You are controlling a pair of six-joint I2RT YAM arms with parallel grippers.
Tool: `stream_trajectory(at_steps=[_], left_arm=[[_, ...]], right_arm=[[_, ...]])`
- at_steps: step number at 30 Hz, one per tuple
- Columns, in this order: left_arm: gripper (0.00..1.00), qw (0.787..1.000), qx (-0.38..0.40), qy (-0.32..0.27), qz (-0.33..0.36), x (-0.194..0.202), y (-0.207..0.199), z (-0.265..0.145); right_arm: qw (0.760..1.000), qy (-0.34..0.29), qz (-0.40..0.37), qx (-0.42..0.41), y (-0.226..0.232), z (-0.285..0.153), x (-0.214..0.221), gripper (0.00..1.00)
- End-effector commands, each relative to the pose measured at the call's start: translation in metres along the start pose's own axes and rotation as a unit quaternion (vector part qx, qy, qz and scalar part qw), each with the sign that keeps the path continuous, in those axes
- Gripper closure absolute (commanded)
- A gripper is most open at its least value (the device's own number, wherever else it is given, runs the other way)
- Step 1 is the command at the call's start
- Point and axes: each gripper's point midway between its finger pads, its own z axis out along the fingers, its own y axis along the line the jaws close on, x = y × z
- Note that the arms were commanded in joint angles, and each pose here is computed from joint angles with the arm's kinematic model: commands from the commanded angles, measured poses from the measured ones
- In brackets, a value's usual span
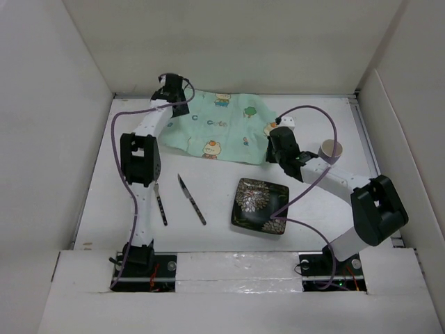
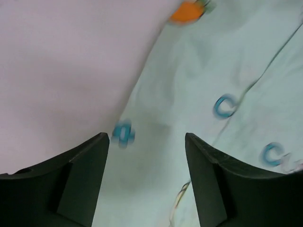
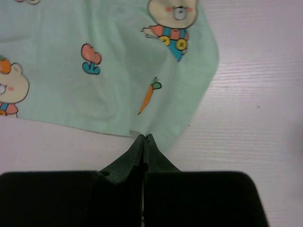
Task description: Set the dinner table for one person
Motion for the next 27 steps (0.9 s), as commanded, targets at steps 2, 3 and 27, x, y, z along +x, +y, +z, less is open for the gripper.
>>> stream_trajectory(at_steps=[2, 3, 27], left_arm=[[0.33, 1.000, 0.000, -0.003, -0.015, 0.000, 0.012, -0.036], [0.35, 0.998, 0.013, -0.037, -0.041, -0.023, 0.016, -0.054], [0.47, 0.987, -0.087, 0.050, -0.124, 0.119, 0.100, -0.020]], right_arm=[[0.999, -0.020, 0.014, -0.034, 0.024, -0.003, -0.002, 1.00], [0.999, -0.015, 0.013, -0.029, 0.022, -0.002, 0.002, 1.00], [0.997, -0.030, 0.066, -0.006, -0.025, -0.003, 0.003, 1.00]])
